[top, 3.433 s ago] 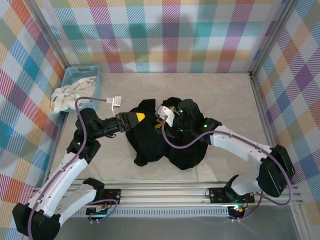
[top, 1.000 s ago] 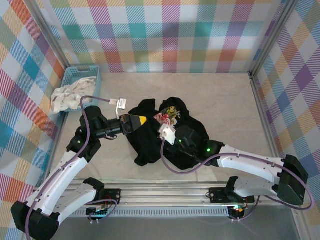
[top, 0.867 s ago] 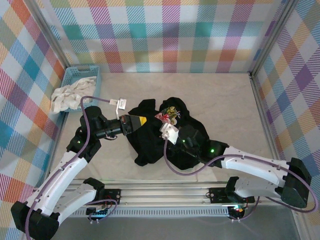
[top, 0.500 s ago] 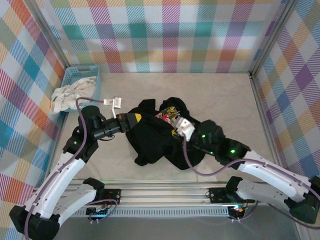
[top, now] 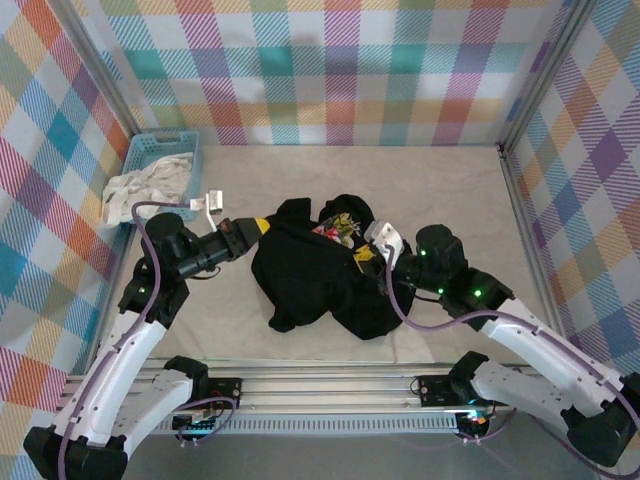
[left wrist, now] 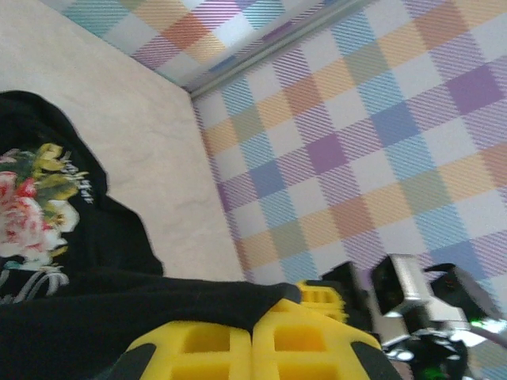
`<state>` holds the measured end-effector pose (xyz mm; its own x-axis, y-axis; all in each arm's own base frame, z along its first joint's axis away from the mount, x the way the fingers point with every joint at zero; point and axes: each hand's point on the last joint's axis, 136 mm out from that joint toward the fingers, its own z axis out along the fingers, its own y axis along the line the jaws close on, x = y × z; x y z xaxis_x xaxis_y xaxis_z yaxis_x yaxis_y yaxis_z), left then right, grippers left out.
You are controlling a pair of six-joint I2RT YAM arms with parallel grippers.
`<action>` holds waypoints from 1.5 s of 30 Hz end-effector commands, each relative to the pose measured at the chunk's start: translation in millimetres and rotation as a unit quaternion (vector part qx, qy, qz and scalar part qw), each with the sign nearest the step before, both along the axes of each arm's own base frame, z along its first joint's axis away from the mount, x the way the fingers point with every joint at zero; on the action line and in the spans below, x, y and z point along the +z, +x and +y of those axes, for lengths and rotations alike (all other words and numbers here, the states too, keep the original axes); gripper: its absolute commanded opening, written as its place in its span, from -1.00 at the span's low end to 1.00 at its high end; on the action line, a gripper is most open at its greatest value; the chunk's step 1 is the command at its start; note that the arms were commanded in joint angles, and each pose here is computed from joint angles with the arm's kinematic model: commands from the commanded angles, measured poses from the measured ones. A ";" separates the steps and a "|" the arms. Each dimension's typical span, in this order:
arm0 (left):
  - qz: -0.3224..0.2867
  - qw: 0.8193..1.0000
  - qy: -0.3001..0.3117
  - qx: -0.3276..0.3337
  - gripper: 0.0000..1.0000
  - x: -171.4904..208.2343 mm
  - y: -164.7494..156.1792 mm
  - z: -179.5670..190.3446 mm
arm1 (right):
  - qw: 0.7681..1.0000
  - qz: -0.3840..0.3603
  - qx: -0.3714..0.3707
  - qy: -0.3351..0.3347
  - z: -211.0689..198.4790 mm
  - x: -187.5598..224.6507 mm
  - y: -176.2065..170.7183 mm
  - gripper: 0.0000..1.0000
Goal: Fold the inside-out t-shirt
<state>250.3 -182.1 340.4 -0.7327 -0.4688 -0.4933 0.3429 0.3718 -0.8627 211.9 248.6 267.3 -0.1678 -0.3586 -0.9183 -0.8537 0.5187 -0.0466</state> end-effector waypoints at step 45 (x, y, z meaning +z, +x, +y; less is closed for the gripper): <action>-0.080 0.985 0.114 -0.105 -1.00 -0.8 -43.8 -24.0 | 0.990 0.036 0.132 -0.021 59.5 -58.6 19.7 0.33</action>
